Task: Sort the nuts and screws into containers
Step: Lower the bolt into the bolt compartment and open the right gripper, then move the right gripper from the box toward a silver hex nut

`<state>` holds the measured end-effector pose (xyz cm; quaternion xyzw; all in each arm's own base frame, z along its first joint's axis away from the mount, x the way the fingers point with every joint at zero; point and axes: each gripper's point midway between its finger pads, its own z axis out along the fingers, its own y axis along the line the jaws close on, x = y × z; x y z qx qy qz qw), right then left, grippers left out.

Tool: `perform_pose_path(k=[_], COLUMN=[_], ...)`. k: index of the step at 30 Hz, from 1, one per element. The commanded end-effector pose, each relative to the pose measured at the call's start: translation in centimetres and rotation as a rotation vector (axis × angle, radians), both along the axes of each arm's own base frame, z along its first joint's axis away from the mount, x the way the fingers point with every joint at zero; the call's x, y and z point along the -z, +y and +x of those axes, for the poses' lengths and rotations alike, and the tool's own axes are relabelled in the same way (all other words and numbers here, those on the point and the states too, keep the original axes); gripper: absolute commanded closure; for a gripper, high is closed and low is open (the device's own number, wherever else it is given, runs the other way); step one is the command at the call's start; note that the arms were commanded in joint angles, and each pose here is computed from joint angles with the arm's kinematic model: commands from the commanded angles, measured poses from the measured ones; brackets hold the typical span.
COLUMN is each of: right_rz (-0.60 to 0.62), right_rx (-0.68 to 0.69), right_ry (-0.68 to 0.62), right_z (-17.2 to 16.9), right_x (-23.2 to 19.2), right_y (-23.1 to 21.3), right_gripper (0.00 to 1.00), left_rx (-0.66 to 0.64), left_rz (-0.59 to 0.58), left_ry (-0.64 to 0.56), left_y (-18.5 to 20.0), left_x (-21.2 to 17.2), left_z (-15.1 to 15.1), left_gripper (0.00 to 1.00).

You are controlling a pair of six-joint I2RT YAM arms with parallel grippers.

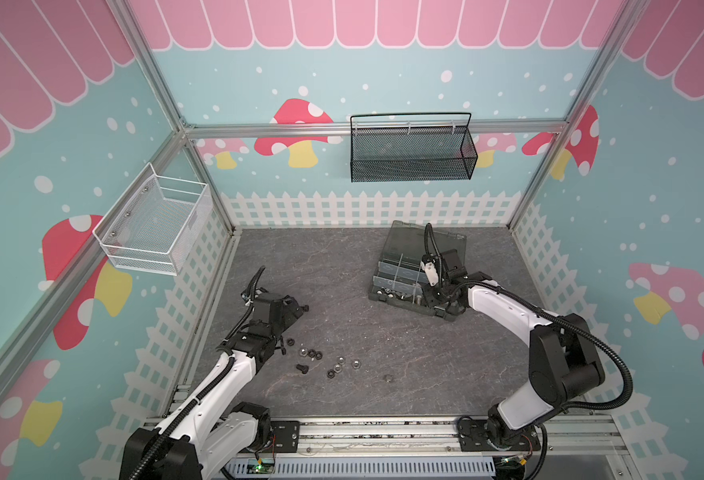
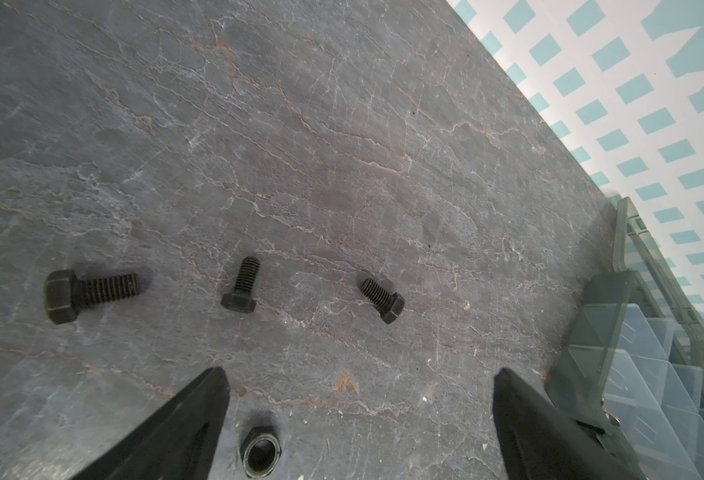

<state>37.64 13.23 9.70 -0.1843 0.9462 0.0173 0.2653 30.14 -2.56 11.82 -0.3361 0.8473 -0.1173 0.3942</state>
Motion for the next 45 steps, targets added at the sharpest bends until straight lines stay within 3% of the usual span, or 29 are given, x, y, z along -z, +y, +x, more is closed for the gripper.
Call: perform_pose_path(k=[1, 12, 18, 21, 29, 35, 41, 45], right_rz=[-0.052, -0.062, -0.054, -0.047, -0.024, 0.087, 0.159, 0.119], right_rx=[-0.058, -0.094, -0.097, -0.094, -0.083, -0.097, -0.132, -0.154], right_ry=[-0.029, -0.003, 0.009, 0.010, -0.005, -0.038, -0.051, -0.032], right_z=[1.0, 1.7, 1.9, 1.8, 1.7, 0.6, -1.9, -4.3], right_x=[-0.4, 1.3, 1.7, 1.6, 0.1, -2.7, -4.5, -4.2], right_y=[0.0, 0.5, 0.8, 0.8, 1.0, 2.6, 5.5, 7.4], right_gripper=[0.98, 0.92, 0.74, 0.70, 0.69, 0.67, 0.66, 0.66], left_rx=[-0.007, -0.009, -0.010, -0.009, -0.018, -0.017, -0.014, -0.011], left_rz=[-0.011, -0.017, -0.014, -0.005, 0.019, 0.025, 0.033, 0.036], left_ry=[-0.028, -0.029, -0.028, -0.029, -0.037, -0.037, -0.016, 0.006], left_y=[0.0, 0.0, 0.0, 0.1, 0.6, 0.7, 0.8, 0.9], left_x=[-1.2, -1.2, -1.2, -1.4, -2.2, -2.4, -2.2, -1.8], left_z=[0.7, 0.7, 0.6, 0.6, 0.3, 0.1, -0.1, -0.4], left_gripper=[0.00, 0.00, 0.00, 0.00, 0.00, 0.00, 0.00, 0.00])
